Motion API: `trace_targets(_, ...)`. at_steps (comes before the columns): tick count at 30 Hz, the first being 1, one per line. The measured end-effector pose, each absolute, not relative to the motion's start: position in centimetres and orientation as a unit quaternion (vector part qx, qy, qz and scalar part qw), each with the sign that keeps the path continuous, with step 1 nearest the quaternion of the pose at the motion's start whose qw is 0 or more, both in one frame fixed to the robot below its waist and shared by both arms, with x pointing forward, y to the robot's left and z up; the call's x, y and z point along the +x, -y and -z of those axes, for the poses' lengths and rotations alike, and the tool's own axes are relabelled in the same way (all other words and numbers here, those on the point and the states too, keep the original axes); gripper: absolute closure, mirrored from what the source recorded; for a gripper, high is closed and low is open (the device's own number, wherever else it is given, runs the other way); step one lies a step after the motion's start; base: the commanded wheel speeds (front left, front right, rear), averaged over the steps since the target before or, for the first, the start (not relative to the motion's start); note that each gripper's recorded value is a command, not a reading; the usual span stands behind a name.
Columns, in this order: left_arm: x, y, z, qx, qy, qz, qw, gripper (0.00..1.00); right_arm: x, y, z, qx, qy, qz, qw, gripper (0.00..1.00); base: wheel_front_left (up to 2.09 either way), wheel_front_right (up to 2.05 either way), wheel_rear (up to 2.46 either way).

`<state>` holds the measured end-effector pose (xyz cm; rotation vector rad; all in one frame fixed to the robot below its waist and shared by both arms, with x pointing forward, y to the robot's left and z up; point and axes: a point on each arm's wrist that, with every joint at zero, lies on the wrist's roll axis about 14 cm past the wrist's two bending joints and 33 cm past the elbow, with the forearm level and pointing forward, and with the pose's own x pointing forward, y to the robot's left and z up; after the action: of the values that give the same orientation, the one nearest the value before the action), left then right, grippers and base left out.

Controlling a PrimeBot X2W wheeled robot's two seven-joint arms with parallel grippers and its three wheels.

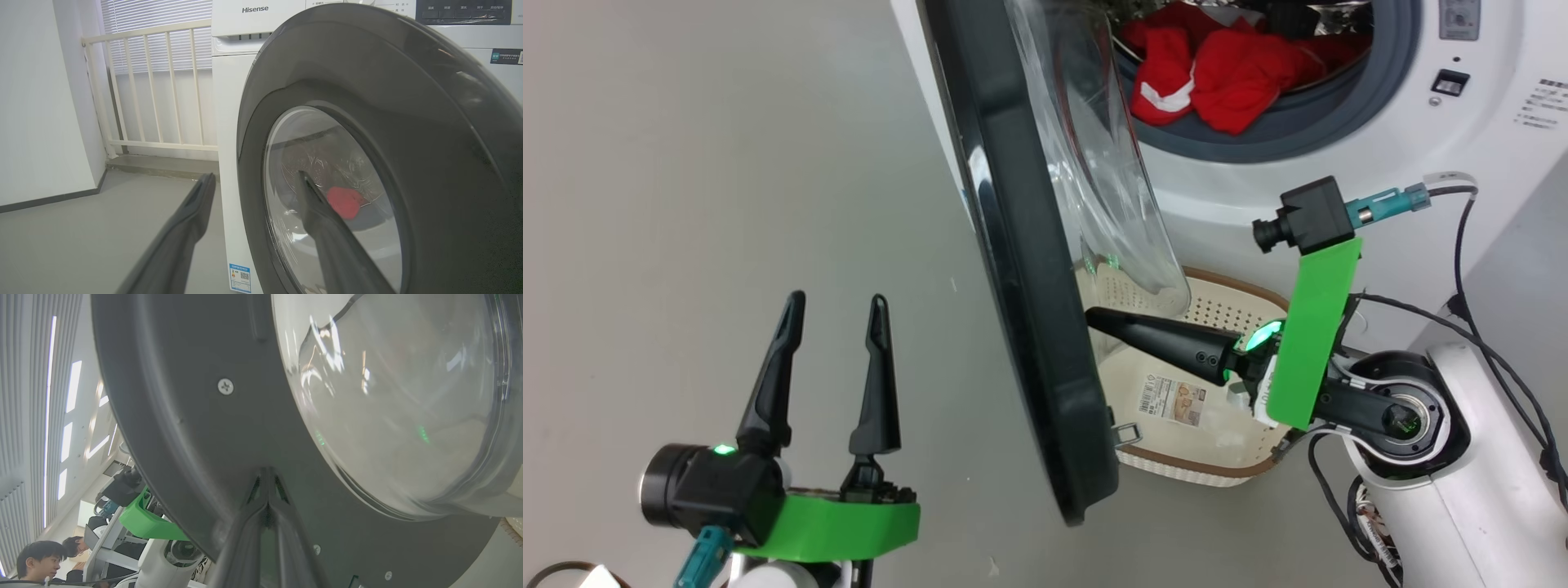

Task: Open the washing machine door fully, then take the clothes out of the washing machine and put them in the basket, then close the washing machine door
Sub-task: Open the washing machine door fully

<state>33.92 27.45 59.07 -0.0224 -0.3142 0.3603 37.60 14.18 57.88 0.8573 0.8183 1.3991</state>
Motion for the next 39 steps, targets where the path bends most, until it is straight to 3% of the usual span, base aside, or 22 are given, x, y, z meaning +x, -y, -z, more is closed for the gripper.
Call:
trace_targets(15, 31.5, -29.0, -59.7, -0.006, 0.164, -0.213, 0.963, 0.0, 34.2, -17.1, -58.9, 0.348, -0.369, -0.654, 0.561, 1.0, 0.0, 0.0, 0.0)
trace_targets(28, 29.7, -29.6, -60.0, -0.006, 0.168, -0.229, 0.959, 0.0, 31.2, -18.5, -59.1, 0.334, -0.383, -0.675, 0.535, 1.0, 0.0, 0.0, 0.0)
trace_targets(39, 29.6, -29.8, -60.0, -0.005, 0.166, -0.234, 0.958, 0.0, 30.8, -18.9, -58.7, 0.337, -0.389, -0.676, 0.528, 1.0, 0.0, 0.0, 0.0)
